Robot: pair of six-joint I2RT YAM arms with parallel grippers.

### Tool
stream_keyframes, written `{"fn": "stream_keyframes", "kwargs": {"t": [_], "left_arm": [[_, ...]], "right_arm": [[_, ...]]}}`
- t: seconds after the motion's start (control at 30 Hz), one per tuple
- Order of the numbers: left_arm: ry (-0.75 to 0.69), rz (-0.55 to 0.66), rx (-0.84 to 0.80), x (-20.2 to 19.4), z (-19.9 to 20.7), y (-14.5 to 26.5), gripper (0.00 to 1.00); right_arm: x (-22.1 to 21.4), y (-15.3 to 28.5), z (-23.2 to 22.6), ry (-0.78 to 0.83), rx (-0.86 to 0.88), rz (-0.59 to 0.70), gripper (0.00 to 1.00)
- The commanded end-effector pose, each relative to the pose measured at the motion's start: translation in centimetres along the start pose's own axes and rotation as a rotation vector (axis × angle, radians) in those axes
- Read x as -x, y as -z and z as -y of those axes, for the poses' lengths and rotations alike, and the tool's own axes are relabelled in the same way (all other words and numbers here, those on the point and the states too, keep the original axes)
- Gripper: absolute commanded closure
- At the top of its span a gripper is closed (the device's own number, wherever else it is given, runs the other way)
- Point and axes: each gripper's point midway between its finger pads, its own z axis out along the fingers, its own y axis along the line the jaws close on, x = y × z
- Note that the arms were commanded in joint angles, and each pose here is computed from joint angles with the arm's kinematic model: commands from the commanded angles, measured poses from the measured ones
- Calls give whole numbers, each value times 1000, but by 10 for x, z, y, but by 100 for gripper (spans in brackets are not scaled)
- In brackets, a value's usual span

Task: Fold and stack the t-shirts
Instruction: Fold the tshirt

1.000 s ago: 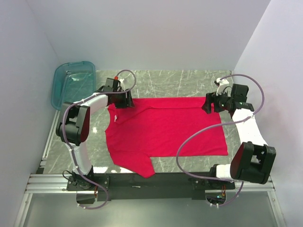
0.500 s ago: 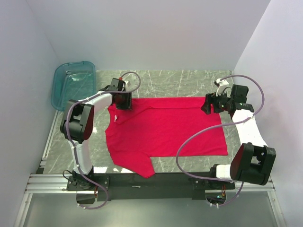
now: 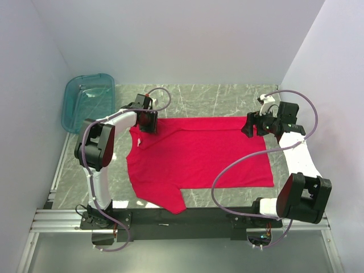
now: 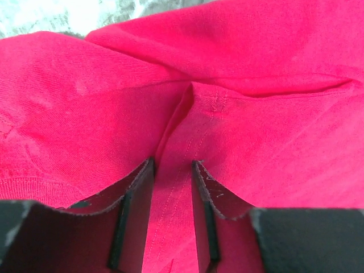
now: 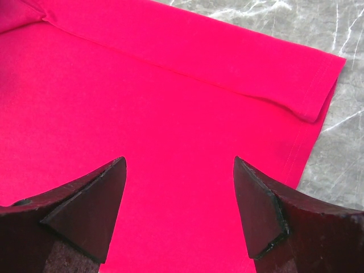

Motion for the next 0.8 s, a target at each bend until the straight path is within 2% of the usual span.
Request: {"fn": "stream_keyframes", "kwargs": {"t": [0.0, 0.13, 0.3, 0.77], "left_arm": [[-40, -10, -24, 0, 9, 8, 62], [-48, -2, -45, -1, 14, 17, 64], [-44, 0, -55, -3, 17, 21, 74], [-53, 30, -42, 2, 19, 34, 75]], "right_arm": [[10, 8, -5, 19, 2, 44, 18], [11, 8, -6, 18, 4, 46, 18], [11, 9, -6, 15, 5, 48, 18], [12, 10, -5, 18, 5, 53, 18]]}}
